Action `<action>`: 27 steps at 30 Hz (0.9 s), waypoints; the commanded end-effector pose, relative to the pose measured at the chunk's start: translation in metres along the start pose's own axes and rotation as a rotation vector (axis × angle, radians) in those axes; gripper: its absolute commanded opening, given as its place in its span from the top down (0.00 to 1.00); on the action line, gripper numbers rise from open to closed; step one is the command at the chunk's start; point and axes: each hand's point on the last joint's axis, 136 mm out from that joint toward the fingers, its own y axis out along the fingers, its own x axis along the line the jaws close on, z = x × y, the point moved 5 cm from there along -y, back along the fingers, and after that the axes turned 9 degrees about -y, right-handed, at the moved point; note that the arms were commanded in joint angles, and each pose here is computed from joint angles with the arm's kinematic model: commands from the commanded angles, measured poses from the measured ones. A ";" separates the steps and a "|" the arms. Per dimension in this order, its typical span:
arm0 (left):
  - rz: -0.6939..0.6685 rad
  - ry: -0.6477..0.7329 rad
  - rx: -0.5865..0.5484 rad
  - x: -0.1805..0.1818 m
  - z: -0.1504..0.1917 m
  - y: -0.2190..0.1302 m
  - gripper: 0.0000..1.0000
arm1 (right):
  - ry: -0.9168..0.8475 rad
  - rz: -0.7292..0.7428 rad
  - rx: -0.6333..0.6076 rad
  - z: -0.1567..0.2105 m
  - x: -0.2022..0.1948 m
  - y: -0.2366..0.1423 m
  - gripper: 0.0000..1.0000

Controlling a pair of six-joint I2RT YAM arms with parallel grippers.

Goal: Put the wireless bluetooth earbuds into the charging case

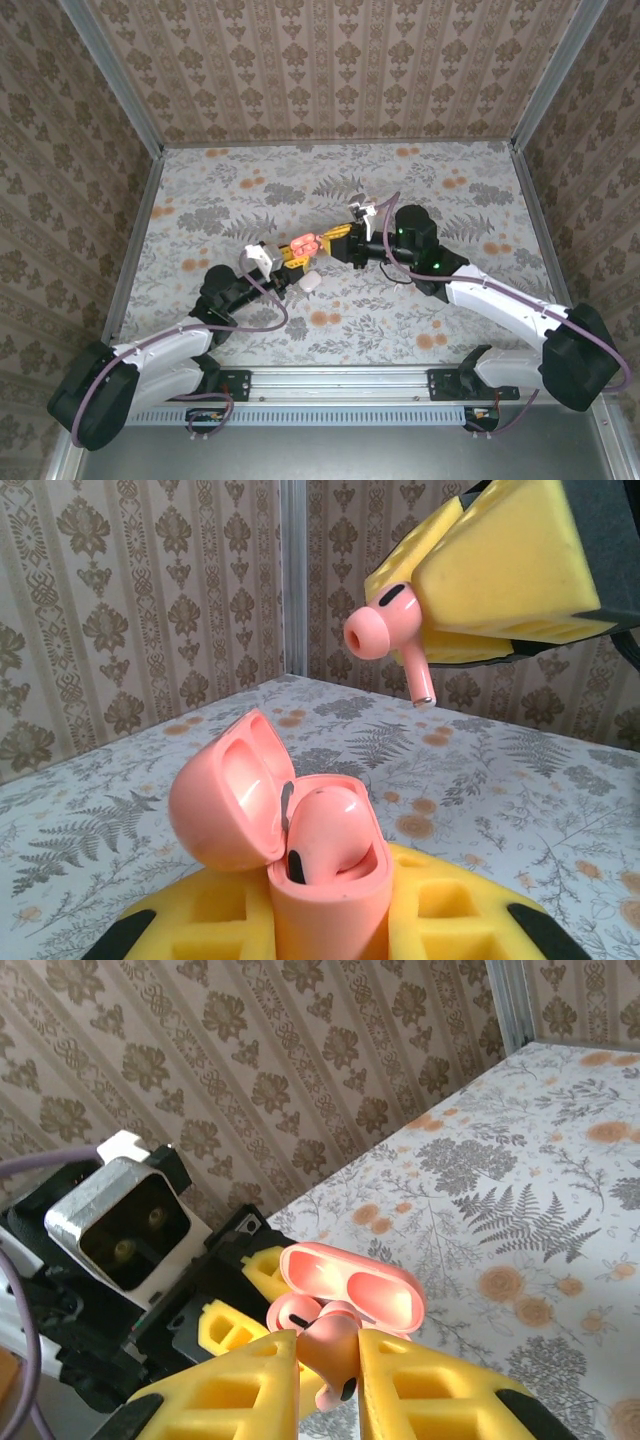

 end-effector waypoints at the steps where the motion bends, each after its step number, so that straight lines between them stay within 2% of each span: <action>1: 0.057 -0.035 -0.030 -0.007 -0.008 -0.003 0.83 | -0.108 -0.006 -0.019 -0.018 0.005 -0.006 0.79; 12: 0.118 -0.091 -0.044 -0.010 -0.015 -0.004 0.83 | -0.178 -0.102 -0.038 -0.036 0.011 0.001 0.79; 27: 0.149 -0.109 -0.073 -0.011 -0.026 -0.002 0.82 | -0.155 -0.118 0.007 -0.025 0.001 0.010 0.79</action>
